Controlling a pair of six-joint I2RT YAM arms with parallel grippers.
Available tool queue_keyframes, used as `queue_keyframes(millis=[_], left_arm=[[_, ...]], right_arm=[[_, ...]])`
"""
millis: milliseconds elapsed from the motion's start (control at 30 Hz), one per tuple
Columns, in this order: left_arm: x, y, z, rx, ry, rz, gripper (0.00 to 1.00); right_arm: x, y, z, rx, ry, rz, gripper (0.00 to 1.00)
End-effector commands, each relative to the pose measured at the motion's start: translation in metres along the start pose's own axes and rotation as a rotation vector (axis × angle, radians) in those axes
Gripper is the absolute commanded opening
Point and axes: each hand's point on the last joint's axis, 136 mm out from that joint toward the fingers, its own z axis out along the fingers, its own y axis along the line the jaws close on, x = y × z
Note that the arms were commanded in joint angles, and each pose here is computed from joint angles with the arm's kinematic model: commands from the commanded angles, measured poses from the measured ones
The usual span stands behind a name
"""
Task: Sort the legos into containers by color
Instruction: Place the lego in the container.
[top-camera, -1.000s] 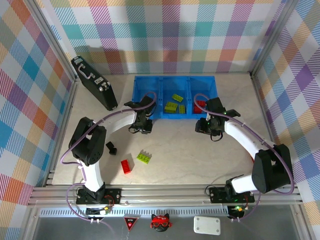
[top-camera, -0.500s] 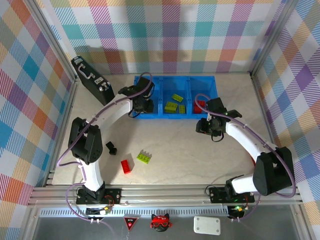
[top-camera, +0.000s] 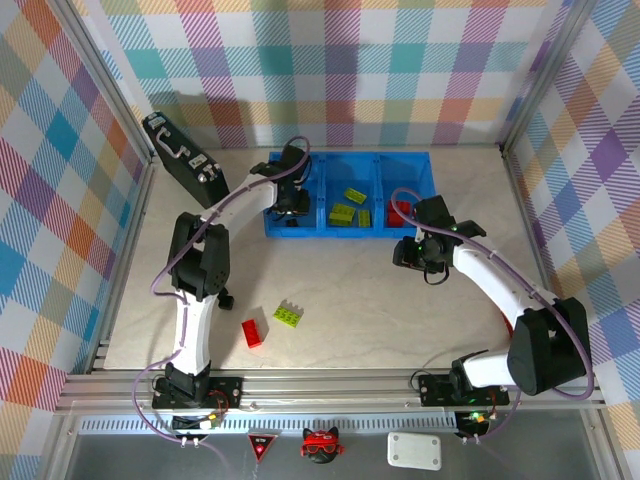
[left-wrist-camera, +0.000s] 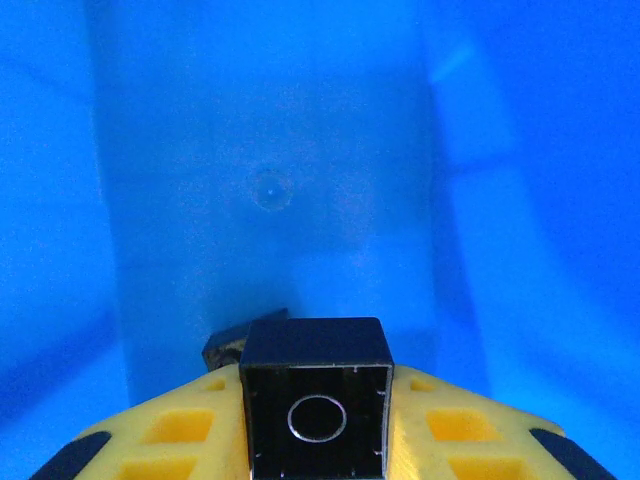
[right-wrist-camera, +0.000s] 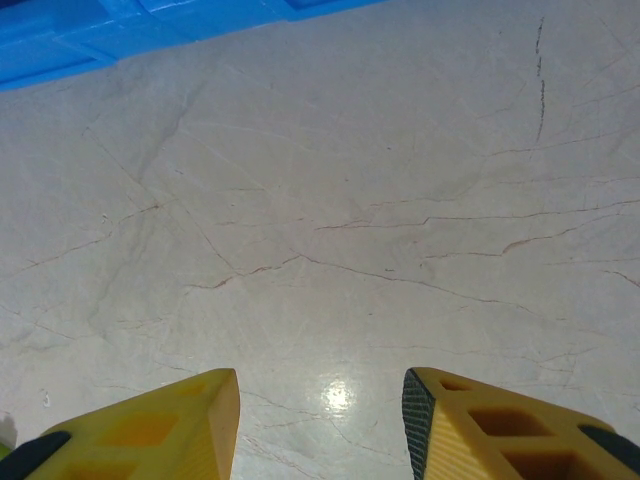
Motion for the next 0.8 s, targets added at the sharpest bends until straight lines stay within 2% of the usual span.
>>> queue_keyframes(millis=[0,333,400,533,767], left_arm=[[-0.017,0.003,0.009,0.005,-0.033,-0.005,0.32],[-0.011,0.009,0.041,-0.009,0.006,-0.013,0.35],[-0.011,0.008,0.041,-0.006,0.004,-0.015,0.38],[-0.018,0.005,0.033,0.010,-0.015,-0.018,0.46],[-0.034,-0.001,-0.002,0.046,-0.075,-0.022,0.48]], right_arm=[[0.006,-0.005,0.002,0.009,0.017,0.004,0.49],[0.008,-0.006,0.003,0.010,0.020,0.005,0.49],[0.009,-0.007,0.003,0.013,0.019,0.007,0.49],[0.011,-0.008,0.002,0.016,0.017,0.008,0.49],[0.009,-0.007,-0.003,0.013,0.007,0.010,0.49]])
